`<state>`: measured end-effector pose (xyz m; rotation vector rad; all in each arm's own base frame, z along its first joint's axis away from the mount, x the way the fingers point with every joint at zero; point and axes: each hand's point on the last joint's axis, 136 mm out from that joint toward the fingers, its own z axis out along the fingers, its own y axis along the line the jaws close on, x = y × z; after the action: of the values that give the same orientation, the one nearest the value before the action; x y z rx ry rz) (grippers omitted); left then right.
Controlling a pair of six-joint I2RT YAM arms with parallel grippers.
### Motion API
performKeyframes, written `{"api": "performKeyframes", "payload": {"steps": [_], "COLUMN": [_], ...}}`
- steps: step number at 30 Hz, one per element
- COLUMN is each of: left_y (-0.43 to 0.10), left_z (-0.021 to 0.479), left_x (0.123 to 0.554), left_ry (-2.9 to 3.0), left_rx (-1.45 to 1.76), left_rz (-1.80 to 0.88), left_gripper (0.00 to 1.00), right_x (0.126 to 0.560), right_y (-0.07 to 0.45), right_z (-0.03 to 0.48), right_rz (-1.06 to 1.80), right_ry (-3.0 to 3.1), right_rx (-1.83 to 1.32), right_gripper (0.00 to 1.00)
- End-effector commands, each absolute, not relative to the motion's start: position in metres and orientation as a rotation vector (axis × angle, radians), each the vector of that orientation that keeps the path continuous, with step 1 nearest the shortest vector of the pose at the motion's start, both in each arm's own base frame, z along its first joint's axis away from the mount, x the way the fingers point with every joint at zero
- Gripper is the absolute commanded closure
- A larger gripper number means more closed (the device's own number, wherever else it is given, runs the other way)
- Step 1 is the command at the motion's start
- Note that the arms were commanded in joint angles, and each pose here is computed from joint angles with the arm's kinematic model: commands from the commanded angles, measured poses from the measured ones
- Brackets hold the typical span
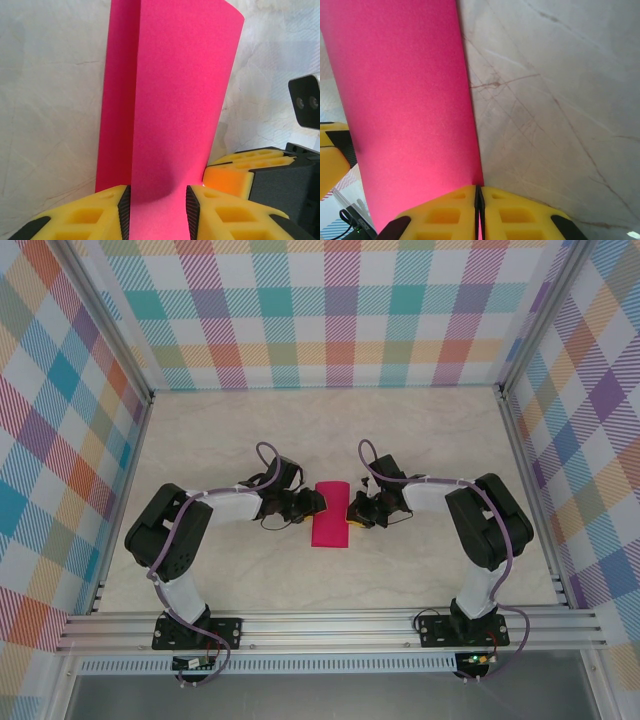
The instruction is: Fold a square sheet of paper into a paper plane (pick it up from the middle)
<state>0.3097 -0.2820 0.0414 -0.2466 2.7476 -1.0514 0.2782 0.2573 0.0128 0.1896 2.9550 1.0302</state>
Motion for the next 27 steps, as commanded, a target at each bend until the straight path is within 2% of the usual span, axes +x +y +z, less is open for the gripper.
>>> {"api": "performKeyframes", "payload": {"steps": [1,19,27], "left_y": [-0.298,-0.309,-0.299], "left_z": [0.061,0.065,0.050], "left_x": [0.312,0.322,0.321], "left_ry": [2.700,2.634,2.674], "left_rx": [-0.182,-0.244,-0.345], "left_rz": [-1.125,-1.253,-1.184], "left_gripper": [0.64,0.58,0.67], "right_x": [0.254,0.259,0.271], "right_y": [0.231,0.237,0.250], "right_z": [-0.027,-0.020,0.004], "right_rz": [0.843,0.881,0.999], "right_ry": [3.095,3.073,2.979], "right_rx": [0.296,0.276,0.202], "right_gripper": [0.88,0.85,0.80]}}
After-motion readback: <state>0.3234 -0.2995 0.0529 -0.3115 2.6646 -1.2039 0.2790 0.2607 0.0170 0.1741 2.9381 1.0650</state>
